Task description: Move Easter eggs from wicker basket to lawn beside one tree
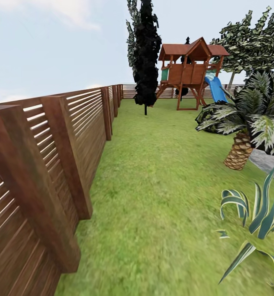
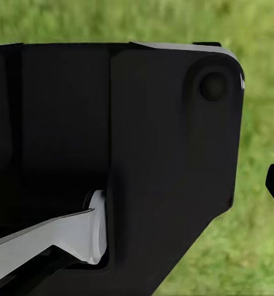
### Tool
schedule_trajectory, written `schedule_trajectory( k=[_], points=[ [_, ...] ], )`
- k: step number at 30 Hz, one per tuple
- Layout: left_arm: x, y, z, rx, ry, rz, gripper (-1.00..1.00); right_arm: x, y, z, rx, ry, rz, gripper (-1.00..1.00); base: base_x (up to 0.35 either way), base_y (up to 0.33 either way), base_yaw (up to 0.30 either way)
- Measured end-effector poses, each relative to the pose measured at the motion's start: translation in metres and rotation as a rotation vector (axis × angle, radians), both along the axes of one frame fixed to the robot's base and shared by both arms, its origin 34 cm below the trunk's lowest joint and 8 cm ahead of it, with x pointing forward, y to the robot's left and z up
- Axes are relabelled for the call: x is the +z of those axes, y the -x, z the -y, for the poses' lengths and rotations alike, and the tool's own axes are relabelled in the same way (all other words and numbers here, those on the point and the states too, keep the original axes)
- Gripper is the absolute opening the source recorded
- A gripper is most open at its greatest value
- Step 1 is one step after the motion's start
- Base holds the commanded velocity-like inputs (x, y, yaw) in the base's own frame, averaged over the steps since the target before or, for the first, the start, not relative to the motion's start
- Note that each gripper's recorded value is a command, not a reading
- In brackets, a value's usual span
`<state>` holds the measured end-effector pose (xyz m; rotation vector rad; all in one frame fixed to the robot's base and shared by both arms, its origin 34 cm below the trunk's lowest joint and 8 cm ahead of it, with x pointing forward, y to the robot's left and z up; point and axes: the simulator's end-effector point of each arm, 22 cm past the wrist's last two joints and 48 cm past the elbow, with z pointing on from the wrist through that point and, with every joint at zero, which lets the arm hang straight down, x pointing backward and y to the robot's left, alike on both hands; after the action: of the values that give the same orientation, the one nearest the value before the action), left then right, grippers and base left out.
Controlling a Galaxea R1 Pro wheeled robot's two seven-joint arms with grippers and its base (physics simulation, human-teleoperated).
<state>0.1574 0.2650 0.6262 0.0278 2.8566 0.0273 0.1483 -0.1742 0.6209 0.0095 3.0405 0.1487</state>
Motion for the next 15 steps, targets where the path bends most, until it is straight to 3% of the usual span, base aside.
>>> schedule_trajectory(
  k=[8,15],
  points=[
    [0.0000,0.0001,0.0000,0.000,0.000,0.000,1.00,0.0000,0.0000,0.0000,0.000,0.000,0.000,1.00,0.317,0.002,-0.035],
    [0.0000,0.0000,0.0000,0.000,0.000,0.000,1.00,0.0000,0.0000,0.0000,0.000,0.000,0.000,1.00,0.317,0.000,-0.209]
  ],
)
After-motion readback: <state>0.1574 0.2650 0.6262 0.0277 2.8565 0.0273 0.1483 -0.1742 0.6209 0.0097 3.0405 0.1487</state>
